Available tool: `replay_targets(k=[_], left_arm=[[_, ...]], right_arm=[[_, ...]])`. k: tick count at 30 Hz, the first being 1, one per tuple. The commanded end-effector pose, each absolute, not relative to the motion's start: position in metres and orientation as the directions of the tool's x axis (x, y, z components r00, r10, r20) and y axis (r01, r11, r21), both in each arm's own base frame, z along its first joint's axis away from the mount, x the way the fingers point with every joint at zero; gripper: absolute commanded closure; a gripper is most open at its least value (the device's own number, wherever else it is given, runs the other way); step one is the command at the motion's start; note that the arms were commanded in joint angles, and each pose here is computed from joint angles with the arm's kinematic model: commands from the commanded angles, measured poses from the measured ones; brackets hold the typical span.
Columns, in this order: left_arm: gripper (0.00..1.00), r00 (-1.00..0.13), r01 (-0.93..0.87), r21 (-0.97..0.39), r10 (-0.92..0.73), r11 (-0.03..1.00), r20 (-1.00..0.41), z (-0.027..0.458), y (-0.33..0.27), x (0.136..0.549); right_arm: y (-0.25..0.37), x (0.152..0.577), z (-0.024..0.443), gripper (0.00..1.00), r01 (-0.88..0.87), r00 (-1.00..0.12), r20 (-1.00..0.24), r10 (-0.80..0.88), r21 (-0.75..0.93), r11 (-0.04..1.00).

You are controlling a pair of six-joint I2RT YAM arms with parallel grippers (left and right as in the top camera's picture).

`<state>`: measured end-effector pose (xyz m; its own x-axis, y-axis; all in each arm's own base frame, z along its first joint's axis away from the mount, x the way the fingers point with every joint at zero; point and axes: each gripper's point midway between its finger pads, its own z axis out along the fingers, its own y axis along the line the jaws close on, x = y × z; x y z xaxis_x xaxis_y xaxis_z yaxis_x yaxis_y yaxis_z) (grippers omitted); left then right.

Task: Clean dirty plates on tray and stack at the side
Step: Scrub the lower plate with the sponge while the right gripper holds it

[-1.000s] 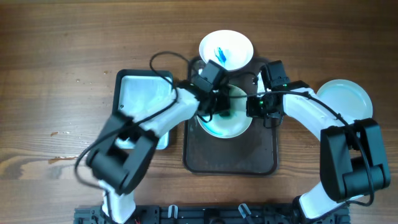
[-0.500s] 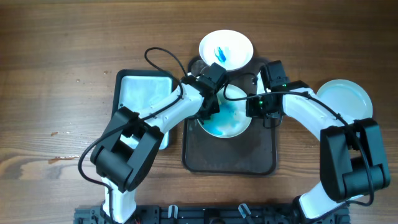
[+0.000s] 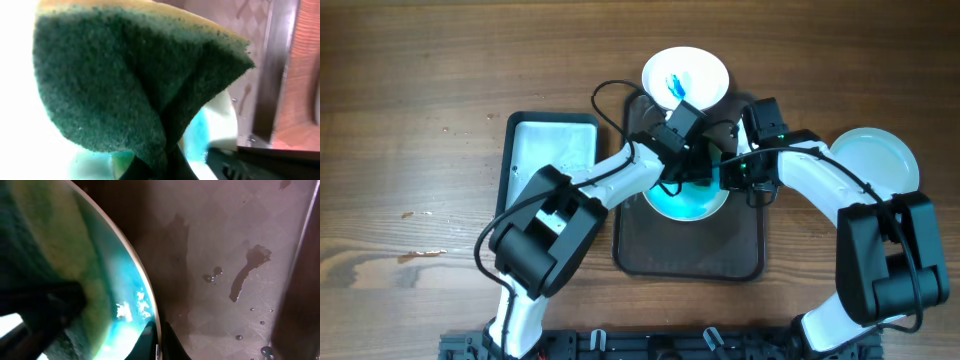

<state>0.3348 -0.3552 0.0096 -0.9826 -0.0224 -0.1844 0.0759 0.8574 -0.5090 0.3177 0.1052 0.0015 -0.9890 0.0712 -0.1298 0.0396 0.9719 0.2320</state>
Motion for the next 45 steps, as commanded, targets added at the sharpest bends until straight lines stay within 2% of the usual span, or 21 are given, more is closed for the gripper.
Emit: replay_targets(k=[1,4,8,10,13,20,24,28,31,36,39,41,45], left_arm=[[0.96,-0.995,0.064,-0.624,0.1,0.779,0.022,-0.008,-0.387,0.28],[0.96,-0.991,0.032,-0.647,0.107,0.762,0.077,-0.005,-0.381,0.278],[0.96,-0.991,-0.084,-0.446,-0.029,0.891,0.129,-0.029,-0.323,0.287],[0.96,-0.989,-0.137,-0.249,-0.12,0.959,0.083,-0.039,-0.273,0.297],[0.96,-0.983,-0.185,-0.036,-0.186,0.982,-0.014,-0.033,-0.216,0.311],[0.96,-0.956,-0.227,0.119,-0.198,0.967,-0.215,-0.003,-0.17,0.341],[0.96,-0.945,-0.222,0.034,-0.207,0.974,-0.254,-0.003,-0.188,0.355],[0.96,-0.959,-0.181,-0.254,-0.228,0.95,-0.171,-0.003,-0.251,0.359],[0.96,-0.961,-0.206,-0.379,-0.26,0.902,-0.097,-0.01,-0.288,0.354],[0.96,-0.977,-0.156,-0.45,-0.205,0.879,-0.06,-0.026,-0.326,0.34],[0.95,-0.979,-0.103,-0.492,-0.175,0.864,-0.102,-0.022,-0.347,0.34],[0.91,-0.975,-0.038,-0.552,-0.152,0.833,-0.163,-0.011,-0.371,0.344],[0.93,-0.967,0.035,-0.609,-0.127,0.793,-0.221,0.003,-0.4,0.341]], right_arm=[[0.101,0.31,-0.008,0.96,0.031,-0.992,-0.11,0.053,0.192,0.981],[0.101,0.309,-0.008,0.96,0.031,-0.993,-0.11,0.053,0.192,0.981],[0.101,0.309,-0.008,0.96,0.031,-0.993,-0.109,0.053,0.192,0.981],[0.101,0.309,-0.008,0.96,0.032,-0.993,-0.109,0.054,0.192,0.981],[0.101,0.309,-0.008,0.96,0.032,-0.993,-0.109,0.054,0.192,0.981],[0.101,0.309,-0.008,0.96,0.031,-0.993,-0.109,0.053,0.192,0.981],[0.101,0.309,-0.008,0.96,0.031,-0.993,-0.109,0.053,0.191,0.981],[0.101,0.309,-0.008,0.96,0.031,-0.993,-0.109,0.053,0.191,0.981],[0.101,0.309,-0.008,0.96,0.031,-0.993,-0.109,0.052,0.191,0.981],[0.101,0.309,-0.008,0.96,0.03,-0.993,-0.11,0.052,0.191,0.981],[0.101,0.309,-0.008,0.96,0.011,-0.993,-0.113,0.033,0.189,0.982],[0.101,0.309,-0.008,0.96,0.006,-0.993,-0.114,0.028,0.189,0.982],[0.101,0.31,-0.008,0.96,0.005,-0.993,-0.117,0.028,0.189,0.982]])
